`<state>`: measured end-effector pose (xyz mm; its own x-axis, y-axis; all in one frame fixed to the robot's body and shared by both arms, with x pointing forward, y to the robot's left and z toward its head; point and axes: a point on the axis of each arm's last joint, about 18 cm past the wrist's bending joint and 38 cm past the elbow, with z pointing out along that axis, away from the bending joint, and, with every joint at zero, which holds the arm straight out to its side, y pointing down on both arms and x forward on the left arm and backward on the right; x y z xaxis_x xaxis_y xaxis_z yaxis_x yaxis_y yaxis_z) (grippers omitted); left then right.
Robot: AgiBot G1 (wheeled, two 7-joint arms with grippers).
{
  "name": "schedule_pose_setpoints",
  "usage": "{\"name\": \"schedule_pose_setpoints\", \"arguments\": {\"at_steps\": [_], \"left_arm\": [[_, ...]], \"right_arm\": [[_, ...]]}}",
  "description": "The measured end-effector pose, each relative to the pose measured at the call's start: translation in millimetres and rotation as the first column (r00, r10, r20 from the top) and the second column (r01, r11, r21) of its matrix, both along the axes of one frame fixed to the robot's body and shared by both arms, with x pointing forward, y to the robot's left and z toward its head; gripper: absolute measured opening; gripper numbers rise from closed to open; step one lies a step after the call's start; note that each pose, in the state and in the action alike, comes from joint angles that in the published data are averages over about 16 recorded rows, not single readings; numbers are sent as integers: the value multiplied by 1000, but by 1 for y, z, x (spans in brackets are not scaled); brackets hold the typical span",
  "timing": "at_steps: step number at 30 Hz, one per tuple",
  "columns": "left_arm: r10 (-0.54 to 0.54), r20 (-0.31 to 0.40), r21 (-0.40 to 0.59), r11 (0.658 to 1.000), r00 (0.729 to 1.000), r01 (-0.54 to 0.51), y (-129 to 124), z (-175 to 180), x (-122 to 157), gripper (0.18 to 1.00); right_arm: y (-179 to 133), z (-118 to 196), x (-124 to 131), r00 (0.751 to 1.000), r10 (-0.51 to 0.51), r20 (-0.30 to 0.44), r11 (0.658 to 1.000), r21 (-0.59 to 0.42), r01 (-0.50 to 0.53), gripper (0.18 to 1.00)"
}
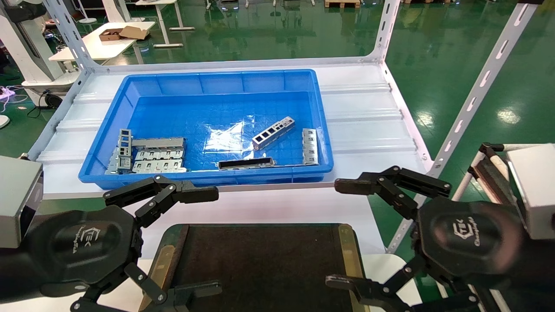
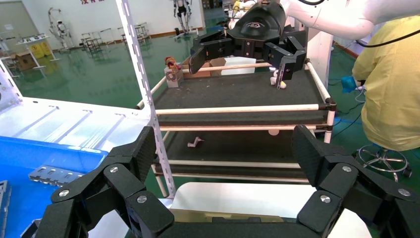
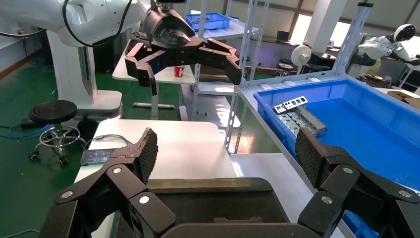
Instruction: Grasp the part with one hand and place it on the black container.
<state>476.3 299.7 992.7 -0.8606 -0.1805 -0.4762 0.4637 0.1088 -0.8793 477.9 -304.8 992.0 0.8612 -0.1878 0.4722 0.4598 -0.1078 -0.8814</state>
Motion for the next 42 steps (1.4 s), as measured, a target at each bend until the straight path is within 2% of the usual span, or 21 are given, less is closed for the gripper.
{"name": "schedule_pose_setpoints", "arguments": {"at_steps": [42], "left_arm": [[19, 6, -7, 1000, 1000, -19, -1, 2, 4, 1000]], "right_arm": [[0, 0, 0, 1000, 0, 0, 1000, 0, 0, 1001]]}}
